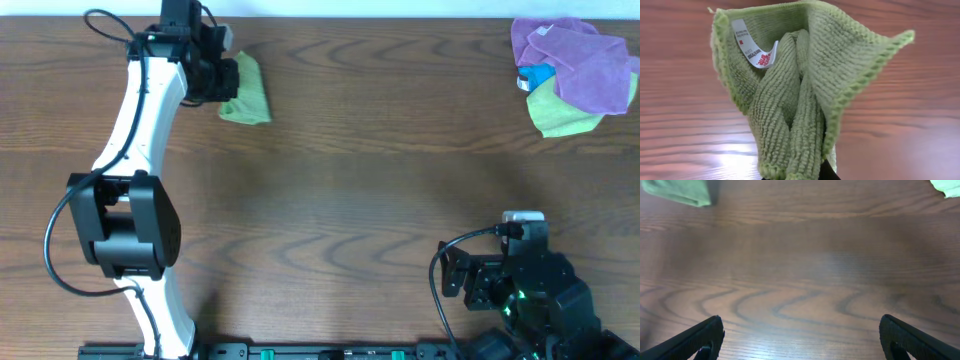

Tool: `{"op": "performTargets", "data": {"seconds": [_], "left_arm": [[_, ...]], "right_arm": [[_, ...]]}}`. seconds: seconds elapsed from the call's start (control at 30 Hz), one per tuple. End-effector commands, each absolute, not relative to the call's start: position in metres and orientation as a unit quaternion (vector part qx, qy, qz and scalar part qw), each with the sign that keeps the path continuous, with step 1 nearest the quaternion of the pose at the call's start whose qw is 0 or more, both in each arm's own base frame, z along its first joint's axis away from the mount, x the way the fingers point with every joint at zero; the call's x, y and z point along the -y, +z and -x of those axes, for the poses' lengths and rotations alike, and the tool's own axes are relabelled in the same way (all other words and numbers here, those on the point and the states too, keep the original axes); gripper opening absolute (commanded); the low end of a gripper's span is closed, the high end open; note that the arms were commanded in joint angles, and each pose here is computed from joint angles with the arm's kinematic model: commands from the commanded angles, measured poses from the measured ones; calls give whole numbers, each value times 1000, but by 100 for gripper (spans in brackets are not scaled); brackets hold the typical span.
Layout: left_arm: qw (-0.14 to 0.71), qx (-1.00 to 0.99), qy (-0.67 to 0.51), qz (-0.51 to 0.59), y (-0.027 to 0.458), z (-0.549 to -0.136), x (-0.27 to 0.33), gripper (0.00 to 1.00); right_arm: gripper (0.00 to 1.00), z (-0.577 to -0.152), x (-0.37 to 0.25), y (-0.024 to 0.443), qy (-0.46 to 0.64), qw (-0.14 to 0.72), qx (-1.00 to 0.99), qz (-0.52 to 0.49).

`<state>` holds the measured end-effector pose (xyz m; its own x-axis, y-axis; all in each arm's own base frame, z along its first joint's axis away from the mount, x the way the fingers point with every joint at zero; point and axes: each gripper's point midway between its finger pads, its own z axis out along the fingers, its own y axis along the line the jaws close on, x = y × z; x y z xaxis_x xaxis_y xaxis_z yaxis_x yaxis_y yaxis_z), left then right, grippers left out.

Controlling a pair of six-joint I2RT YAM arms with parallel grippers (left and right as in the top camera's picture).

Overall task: Fold the cloth
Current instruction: 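Carry the folded cloth toward the table's top-left with the left gripper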

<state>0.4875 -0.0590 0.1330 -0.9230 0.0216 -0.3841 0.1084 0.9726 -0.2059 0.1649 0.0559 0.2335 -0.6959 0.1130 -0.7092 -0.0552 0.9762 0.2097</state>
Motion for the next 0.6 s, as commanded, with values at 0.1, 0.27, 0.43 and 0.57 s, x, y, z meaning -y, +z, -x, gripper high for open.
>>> {"op": "performTargets", "data": {"seconds": [0.1,0.27,0.43,0.57], "left_arm": [[222,-975,-26,-11,145,-497,-8,6],[229,-973,0,17,146,-498,-53,5],[221,-975,-21,18,140,-495,-59,5],[226,-973,-53,5,137,-501,-40,6]], "right_arm": [[99,-164,-56,234,109,391,-914,-14],[99,-165,-57,235,110,393,-913,-15],[99,-168,-59,239,116,402,-908,-16],[99,-170,-60,241,119,406,-906,-16]]}}
